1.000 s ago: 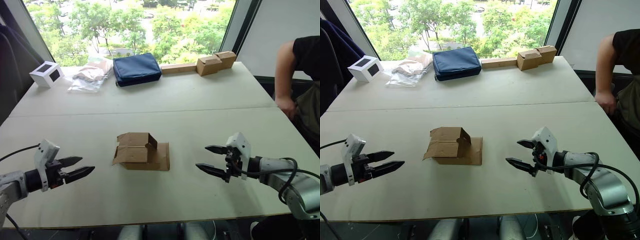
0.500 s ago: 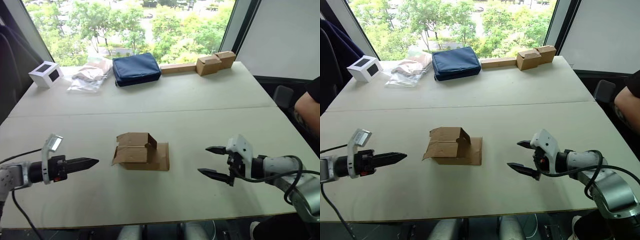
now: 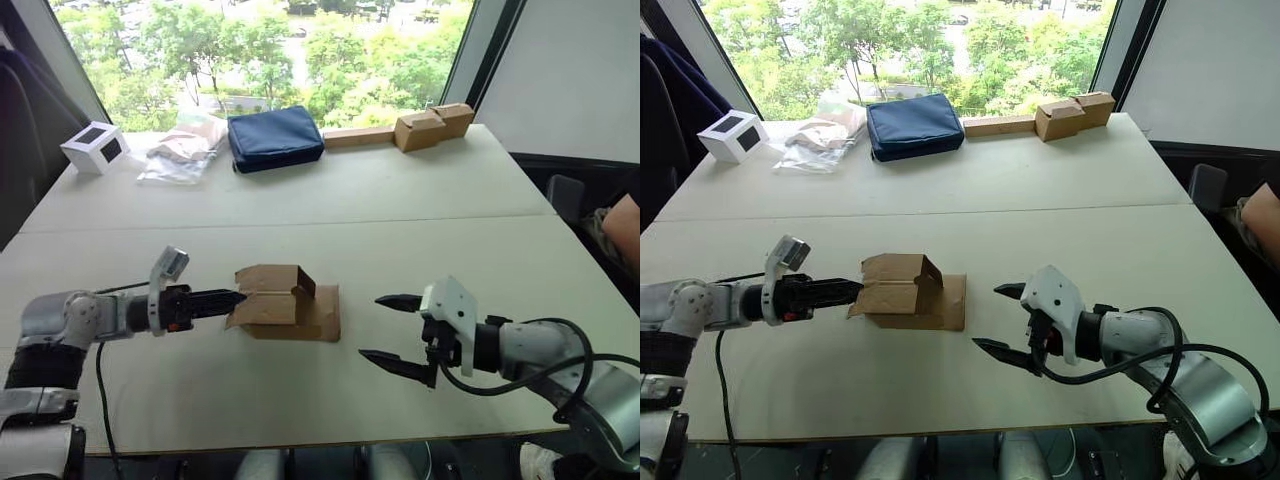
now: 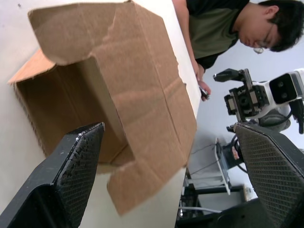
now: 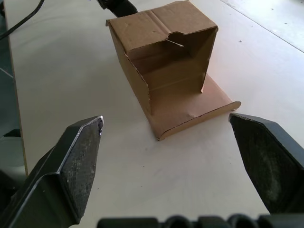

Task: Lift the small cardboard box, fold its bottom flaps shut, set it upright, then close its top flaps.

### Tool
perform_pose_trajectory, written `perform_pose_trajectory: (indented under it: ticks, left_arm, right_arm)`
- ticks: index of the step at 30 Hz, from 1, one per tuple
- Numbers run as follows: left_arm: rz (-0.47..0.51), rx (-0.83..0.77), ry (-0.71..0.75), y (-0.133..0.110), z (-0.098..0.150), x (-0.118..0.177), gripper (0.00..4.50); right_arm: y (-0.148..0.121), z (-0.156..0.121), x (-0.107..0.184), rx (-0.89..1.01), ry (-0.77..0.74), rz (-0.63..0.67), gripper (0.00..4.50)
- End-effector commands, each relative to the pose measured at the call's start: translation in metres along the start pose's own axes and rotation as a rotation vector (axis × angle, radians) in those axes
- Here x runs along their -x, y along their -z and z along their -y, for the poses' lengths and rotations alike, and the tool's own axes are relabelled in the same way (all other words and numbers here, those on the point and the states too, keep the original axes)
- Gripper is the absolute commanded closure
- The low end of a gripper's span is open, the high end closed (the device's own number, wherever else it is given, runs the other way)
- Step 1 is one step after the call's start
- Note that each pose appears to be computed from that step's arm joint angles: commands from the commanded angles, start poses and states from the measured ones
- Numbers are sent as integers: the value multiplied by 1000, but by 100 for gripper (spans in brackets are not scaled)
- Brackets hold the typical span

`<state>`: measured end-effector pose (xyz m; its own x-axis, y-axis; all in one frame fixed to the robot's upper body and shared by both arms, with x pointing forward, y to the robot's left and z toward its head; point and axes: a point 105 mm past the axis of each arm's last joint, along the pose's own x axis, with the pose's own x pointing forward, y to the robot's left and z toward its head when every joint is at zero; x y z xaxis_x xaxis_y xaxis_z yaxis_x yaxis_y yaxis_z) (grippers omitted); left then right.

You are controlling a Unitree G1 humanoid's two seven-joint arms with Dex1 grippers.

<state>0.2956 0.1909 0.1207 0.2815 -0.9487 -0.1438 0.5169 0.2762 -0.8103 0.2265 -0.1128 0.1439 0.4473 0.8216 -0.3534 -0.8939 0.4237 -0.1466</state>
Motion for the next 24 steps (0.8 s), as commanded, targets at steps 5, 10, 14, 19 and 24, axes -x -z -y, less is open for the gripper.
perform_pose_trajectory:
  ticks: [5, 10, 14, 19, 24]
  left_arm:
    - [-17, -36, 61, -12, 2, -17, 0]
    - [-10, -30, 91, -16, 1, -28, 0]
    - [-13, -26, 107, -16, 1, -30, 81]
    - [-7, -21, 119, -17, 1, -33, 277]
    - [4, -23, 135, -17, 2, -35, 446]
  right_arm:
    - [-12, -4, 6, 19, 0, 30, 6]
    - [-13, -5, 5, 16, 1, 32, 6]
    - [-12, -4, 4, 17, 4, 32, 0]
    - [-11, -5, 2, 19, 2, 31, 0]
    - [-10, -7, 0, 21, -6, 28, 0]
